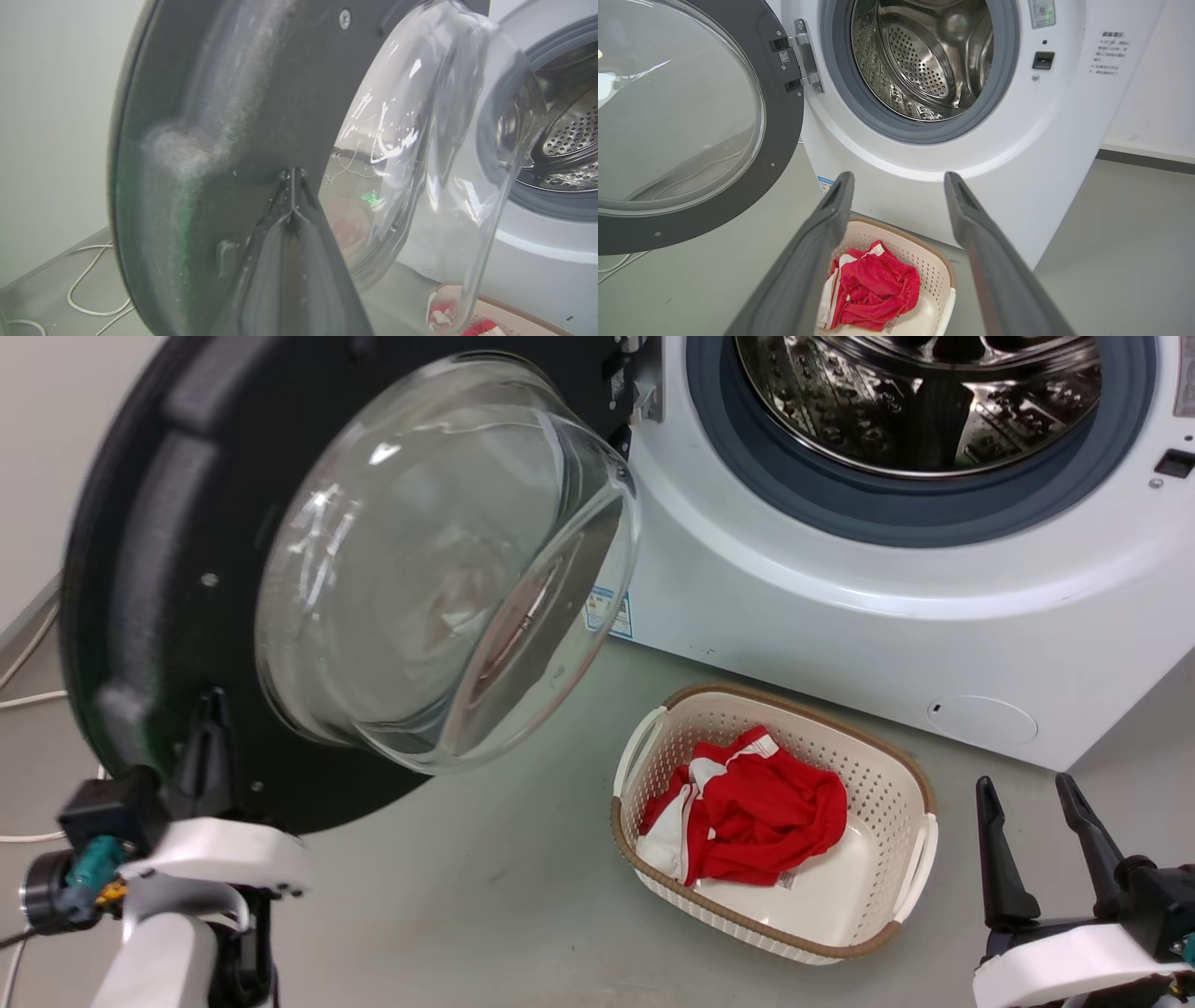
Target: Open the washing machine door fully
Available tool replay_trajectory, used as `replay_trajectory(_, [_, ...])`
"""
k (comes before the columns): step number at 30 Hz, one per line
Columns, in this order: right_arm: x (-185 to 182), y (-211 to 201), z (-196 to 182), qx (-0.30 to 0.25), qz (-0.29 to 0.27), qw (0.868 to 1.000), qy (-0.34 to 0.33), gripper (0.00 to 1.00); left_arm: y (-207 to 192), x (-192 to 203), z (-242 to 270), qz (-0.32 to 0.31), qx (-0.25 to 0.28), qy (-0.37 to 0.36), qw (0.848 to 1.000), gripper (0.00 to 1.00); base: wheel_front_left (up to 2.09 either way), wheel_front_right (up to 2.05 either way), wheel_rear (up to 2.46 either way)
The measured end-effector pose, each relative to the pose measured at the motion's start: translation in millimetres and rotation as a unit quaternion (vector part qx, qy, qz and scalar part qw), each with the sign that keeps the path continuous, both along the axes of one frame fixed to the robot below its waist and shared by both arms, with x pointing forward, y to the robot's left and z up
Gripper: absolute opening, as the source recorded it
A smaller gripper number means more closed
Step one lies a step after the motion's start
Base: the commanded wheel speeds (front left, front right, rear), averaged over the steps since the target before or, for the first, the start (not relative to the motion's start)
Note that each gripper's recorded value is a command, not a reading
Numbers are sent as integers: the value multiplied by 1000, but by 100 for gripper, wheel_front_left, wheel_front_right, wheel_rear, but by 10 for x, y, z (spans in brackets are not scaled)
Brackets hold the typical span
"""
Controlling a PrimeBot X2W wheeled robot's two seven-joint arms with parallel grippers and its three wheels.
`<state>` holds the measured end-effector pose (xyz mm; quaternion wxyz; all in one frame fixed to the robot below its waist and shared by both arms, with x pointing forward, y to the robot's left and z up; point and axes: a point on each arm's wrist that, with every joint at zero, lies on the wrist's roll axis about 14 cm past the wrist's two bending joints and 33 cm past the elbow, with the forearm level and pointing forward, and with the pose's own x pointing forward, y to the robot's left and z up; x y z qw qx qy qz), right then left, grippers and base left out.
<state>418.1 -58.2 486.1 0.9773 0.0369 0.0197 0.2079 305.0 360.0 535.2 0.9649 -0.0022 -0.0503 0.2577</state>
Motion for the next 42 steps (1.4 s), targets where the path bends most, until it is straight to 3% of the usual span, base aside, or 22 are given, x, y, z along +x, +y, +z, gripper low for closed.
replay_trajectory(14, [105,-52,-80,-7,-9,1000,10,100,589,178,22,42,8,12,999,0,0,0,0])
replay_trajectory(22, [90,-100,-15,-2,-17,1000,3,100,664,156,39,44,16,13,999,0,0,0,0])
replay_trajectory(30, [-1,-222,99,4,-33,999,-12,100,196,58,-38,10,28,7,1000,0,0,0,0])
replay_trajectory(42, [-188,-569,225,2,-80,996,-30,100,-876,269,-163,-128,-4,-9,992,0,0,0,0])
